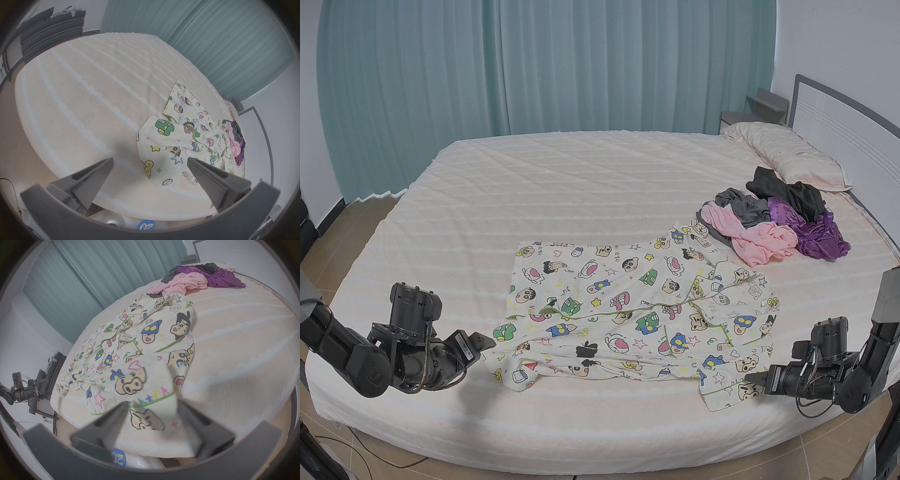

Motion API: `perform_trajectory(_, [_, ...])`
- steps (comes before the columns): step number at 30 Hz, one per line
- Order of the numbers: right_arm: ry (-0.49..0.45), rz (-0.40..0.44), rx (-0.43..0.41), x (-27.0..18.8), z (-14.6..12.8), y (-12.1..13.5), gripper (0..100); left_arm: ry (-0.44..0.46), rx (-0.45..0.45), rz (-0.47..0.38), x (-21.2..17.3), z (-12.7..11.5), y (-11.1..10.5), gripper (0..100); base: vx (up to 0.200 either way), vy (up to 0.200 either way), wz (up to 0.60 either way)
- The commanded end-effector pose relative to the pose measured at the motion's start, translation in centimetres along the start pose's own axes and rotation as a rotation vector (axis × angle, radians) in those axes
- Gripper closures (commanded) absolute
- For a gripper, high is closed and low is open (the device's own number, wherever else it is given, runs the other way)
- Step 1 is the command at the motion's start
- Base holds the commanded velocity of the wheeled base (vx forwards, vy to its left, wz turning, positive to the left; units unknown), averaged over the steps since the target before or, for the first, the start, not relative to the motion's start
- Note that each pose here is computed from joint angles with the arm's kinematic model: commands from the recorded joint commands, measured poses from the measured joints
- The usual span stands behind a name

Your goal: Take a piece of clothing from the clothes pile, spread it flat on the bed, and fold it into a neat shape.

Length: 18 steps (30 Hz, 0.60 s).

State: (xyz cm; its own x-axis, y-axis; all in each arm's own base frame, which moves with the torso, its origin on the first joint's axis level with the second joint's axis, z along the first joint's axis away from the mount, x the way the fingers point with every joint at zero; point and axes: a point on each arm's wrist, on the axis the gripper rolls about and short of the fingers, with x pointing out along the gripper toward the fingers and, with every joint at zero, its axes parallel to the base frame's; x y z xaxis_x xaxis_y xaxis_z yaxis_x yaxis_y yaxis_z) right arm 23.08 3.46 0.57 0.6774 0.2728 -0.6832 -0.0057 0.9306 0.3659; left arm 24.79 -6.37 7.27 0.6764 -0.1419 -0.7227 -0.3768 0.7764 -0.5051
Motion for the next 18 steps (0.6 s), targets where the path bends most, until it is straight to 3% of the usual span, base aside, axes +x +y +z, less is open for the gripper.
perform_trajectory(1, [0.011,-0.003,0.001,-0.1,-0.3,0.0,100,0.000,0.000,0.001,0.0,0.0,0.0,0,0.000,0.000,0.00])
perform_trajectory(10, [0.026,-0.017,0.011,-2.3,-1.5,-0.2,100,0.004,0.004,-0.001,-0.2,-0.2,0.0,0,0.000,0.000,0.00])
perform_trajectory(18, [-0.016,-0.029,0.033,-5.4,-2.0,-0.5,100,0.053,0.077,-0.025,-1.3,-2.5,-0.4,0,0.000,0.000,0.00])
